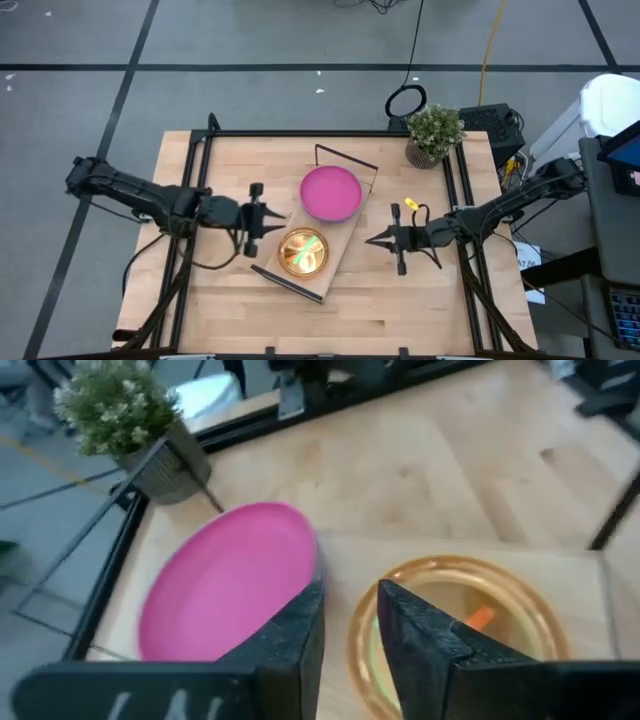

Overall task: Place and stack plates onto a shelf
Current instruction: Return to Home Position

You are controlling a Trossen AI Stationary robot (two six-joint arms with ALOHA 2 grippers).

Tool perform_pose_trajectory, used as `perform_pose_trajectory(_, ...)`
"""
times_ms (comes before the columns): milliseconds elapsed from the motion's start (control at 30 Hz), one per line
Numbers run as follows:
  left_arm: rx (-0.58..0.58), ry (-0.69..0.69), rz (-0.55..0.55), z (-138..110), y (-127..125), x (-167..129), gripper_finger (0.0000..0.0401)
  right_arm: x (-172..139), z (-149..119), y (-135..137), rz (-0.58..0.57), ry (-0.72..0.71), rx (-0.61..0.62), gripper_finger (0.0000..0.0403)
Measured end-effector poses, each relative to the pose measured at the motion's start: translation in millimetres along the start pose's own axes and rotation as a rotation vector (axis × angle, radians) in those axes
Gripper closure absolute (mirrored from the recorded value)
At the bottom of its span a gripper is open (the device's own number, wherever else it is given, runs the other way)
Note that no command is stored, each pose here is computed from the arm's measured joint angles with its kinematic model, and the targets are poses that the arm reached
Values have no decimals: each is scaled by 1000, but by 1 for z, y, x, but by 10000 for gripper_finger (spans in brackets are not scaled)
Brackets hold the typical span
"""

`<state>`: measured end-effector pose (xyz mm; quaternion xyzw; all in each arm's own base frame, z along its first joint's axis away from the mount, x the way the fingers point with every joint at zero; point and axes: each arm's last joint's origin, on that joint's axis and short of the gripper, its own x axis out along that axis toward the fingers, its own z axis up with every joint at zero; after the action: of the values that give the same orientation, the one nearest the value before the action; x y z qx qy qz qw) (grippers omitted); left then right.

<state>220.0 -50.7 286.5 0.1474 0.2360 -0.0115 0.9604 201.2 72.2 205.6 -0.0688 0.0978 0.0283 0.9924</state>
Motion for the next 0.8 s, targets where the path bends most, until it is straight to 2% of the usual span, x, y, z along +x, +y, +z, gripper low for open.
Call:
perform_pose_trajectory(133,-16,-65,-20,-19,-10,-7,331,-7,-15,-4,-8,27,-28,403)
perform_pose_trajectory(367,-86,-88,-13,-50,-13,-14,370,-26,-36,-9,-9,10,14,403)
perform_pose_trajectory(667,-151,-126,-11,-89,-20,-11,378,-50,-68,-14,45,-69,86,403)
perform_pose_trajectory(800,-173,-123,-14,-102,-22,-10,378,-54,-62,-15,42,-145,113,403)
